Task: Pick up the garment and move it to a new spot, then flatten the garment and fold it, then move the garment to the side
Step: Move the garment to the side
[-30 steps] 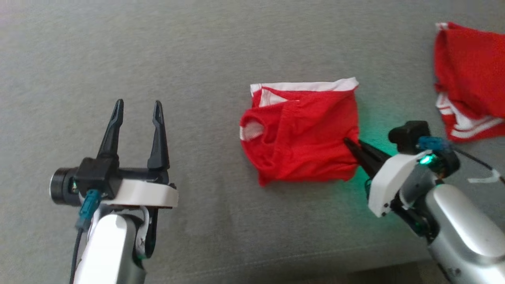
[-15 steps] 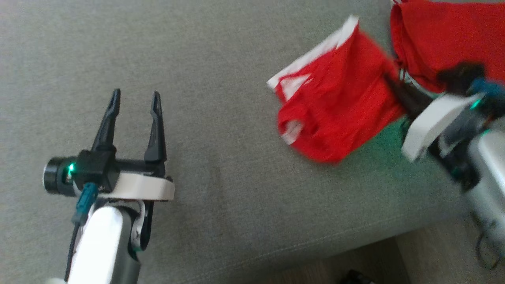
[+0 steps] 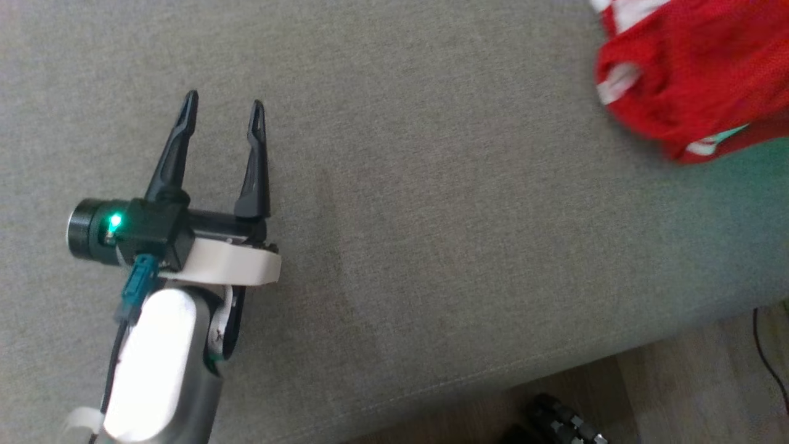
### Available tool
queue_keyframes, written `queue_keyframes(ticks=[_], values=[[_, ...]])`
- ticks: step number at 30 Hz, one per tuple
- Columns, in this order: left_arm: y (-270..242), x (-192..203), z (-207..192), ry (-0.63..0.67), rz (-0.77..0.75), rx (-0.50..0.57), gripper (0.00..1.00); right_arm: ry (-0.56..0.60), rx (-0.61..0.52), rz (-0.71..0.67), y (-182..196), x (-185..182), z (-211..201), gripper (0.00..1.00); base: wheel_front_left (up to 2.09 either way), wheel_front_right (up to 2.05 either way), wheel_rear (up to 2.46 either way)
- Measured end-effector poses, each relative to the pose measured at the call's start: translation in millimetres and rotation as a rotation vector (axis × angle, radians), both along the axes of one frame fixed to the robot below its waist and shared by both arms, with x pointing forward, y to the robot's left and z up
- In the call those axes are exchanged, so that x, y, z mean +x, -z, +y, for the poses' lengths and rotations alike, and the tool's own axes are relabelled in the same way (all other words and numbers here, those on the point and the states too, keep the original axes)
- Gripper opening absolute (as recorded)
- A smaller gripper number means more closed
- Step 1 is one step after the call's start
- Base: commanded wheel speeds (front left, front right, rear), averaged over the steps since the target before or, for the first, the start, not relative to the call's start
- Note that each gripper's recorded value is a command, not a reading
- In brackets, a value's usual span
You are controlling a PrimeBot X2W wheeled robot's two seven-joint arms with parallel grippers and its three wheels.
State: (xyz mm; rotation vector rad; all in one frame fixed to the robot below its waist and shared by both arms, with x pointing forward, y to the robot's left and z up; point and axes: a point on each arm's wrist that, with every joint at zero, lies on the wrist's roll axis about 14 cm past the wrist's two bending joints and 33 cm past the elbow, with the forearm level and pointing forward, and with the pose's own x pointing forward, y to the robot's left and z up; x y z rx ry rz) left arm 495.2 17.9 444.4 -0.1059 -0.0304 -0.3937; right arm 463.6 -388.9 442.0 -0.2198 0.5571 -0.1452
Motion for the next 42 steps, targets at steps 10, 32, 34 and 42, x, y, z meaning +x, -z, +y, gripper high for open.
queue_keyframes(ticks=[10, 32, 34, 42], values=[[17, 11, -7, 0.027, 0.014, -0.003, 1.0, 0.161, -0.085, 0.021, 19, -6, -51, 0.0, 0.0, 0.0, 0.0], [-2, 2, -3, 0.019, -0.005, 0.009, 1.0, 0.219, -0.12, -0.02, 43, -65, -44, 1.0, 0.0, 0.0, 0.0], [-5, -5, 2, 0.001, -0.003, 0.021, 1.0, 0.216, -0.105, -0.061, 38, -72, -37, 1.0, 0.0, 0.0, 0.0], [-21, -41, 37, -0.1, 0.023, 0.028, 1.0, 0.101, 0.011, -0.303, -13, -81, 42, 1.0, 0.0, 0.0, 0.0]])
